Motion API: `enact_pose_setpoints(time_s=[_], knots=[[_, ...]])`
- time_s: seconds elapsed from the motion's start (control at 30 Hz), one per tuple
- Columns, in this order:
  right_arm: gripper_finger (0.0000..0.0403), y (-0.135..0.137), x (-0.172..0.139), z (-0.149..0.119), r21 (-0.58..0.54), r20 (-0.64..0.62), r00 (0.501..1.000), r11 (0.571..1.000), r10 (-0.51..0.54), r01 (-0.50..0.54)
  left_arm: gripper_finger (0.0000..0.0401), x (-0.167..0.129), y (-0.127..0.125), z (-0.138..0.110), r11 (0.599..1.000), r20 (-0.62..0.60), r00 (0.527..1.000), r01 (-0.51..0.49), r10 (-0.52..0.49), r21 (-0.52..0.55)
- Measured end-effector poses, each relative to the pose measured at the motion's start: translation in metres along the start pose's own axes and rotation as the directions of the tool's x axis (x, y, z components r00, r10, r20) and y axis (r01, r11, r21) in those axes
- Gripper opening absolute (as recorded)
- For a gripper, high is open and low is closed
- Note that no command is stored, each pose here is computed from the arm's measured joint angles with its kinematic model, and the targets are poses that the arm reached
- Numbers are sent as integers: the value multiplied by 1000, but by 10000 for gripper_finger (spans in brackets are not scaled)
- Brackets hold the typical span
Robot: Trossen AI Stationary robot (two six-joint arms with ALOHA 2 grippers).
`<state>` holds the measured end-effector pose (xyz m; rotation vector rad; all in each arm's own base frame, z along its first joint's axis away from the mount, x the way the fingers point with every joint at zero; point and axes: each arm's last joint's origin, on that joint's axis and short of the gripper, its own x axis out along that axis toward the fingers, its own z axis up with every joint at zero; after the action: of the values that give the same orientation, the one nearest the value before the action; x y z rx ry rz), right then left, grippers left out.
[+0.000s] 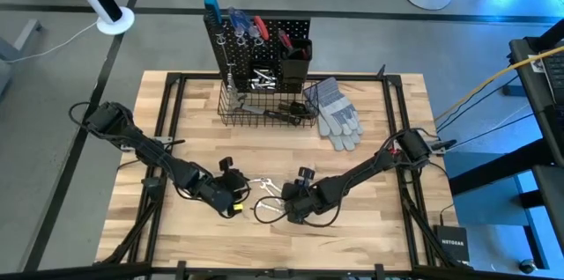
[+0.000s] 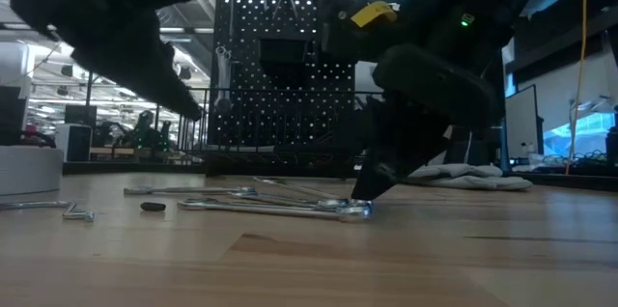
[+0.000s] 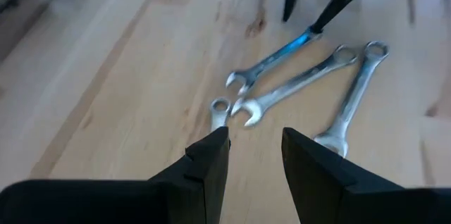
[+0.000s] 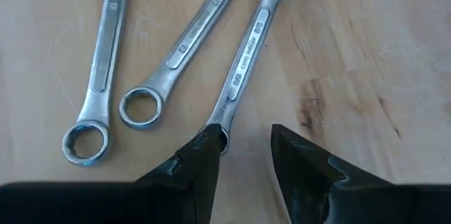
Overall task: Hang tools onto peg board
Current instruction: Hang the wrench on the peg board
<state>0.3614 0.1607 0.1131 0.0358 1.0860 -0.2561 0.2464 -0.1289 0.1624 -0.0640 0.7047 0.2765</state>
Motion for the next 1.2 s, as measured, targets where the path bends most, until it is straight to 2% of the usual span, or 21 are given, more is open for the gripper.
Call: enact_pose_setpoints(time_s=[0.2,0.53,0.67,0.83,0.97,1.1,1.2], knots=[[137,0,1,-1,-9,-9,1000,1000,1,-1,125,7,4,13,998,45,997,55,-56,29],[137,-1,2,-2,-20,-16,1000,1000,-3,2,125,27,28,48,979,5,988,152,-154,135],[137,-1,2,-3,-33,-16,1000,999,-3,2,125,47,25,51,966,-38,989,149,-144,212],[137,-1,2,-3,-37,-18,1000,999,0,0,125,77,10,53,926,-111,979,200,-174,320],[137,-1,2,-3,-38,-18,1000,999,-1,0,125,91,4,61,912,-157,969,236,-193,337],[137,-1,2,-3,-37,-19,1000,999,0,-1,125,103,11,62,916,-203,962,244,-185,318],[137,-1,2,-3,-37,-19,1000,999,0,-1,125,110,16,59,910,-242,942,299,-232,289]])
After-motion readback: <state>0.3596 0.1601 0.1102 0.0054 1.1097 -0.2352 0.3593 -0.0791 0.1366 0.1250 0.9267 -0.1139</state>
